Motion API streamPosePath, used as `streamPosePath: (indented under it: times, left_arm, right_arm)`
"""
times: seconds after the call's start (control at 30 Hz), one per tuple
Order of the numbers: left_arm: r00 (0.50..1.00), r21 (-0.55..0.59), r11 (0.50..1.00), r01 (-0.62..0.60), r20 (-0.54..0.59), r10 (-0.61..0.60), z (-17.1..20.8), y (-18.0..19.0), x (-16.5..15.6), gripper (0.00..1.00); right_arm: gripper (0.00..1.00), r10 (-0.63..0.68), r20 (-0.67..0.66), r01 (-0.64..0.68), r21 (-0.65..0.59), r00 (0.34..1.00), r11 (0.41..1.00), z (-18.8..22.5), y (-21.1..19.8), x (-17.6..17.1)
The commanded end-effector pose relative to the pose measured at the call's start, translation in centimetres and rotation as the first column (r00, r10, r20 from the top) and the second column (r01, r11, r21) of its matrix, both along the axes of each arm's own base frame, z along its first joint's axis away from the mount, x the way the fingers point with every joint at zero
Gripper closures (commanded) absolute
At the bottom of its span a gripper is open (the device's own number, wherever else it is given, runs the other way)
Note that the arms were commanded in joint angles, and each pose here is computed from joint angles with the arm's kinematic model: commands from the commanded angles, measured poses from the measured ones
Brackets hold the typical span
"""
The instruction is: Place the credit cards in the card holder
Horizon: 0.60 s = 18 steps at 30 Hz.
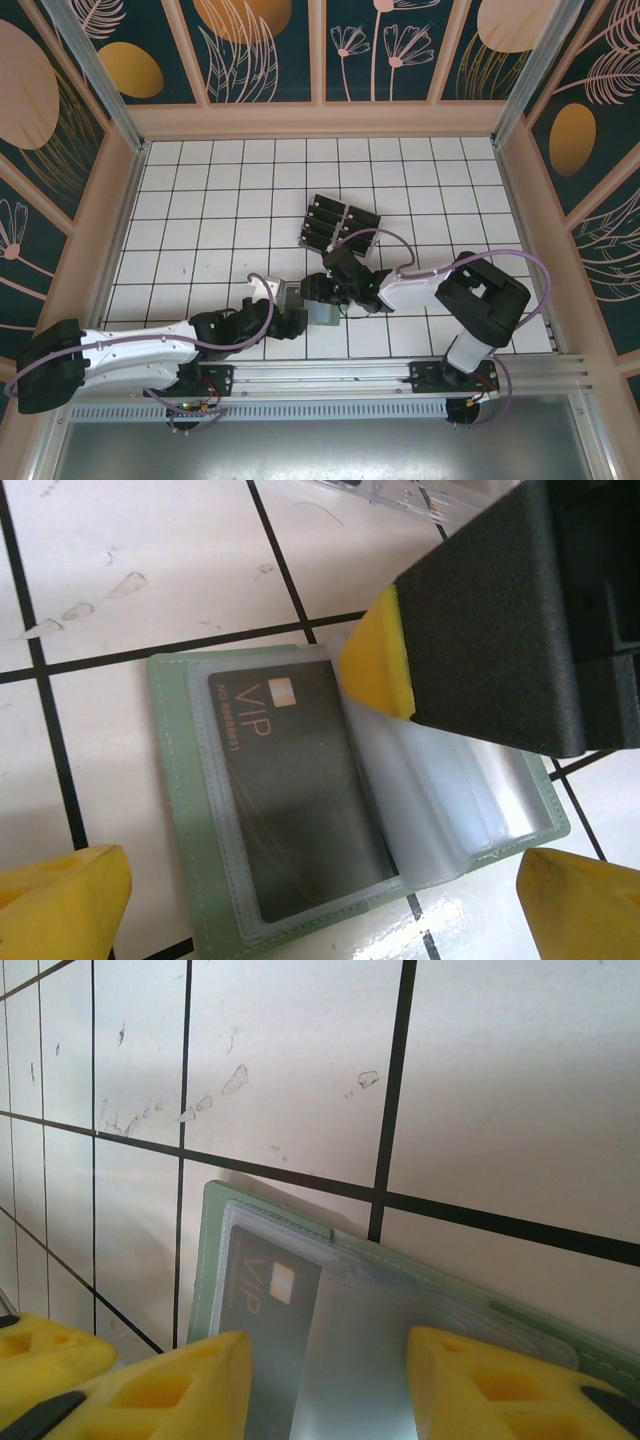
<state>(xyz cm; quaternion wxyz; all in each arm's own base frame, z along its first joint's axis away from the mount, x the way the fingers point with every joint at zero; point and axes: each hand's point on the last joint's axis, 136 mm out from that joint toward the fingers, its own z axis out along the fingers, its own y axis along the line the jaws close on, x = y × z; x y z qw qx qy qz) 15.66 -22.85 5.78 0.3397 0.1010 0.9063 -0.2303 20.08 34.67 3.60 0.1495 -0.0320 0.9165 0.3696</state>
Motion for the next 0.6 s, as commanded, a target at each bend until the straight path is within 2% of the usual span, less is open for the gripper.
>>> streamPosePath:
  times: [0.0,0.57]
  left_arm:
    - [0.999,0.007,1.0,0.027,0.018,-0.028,0.1,-0.7,0.1,0.01]
    - [0.999,0.073,0.997,0.003,0.049,-0.006,-0.2,-1.8,1.4,0.01]
  right_arm:
    - [0.55,0.004,-0.03,-0.004,-0.008,1.0,1.0,-0.9,0.2,-0.5]
    - [0.55,-0.001,-0.033,0.002,0.011,0.999,1.0,-0.7,0.0,-0.8]
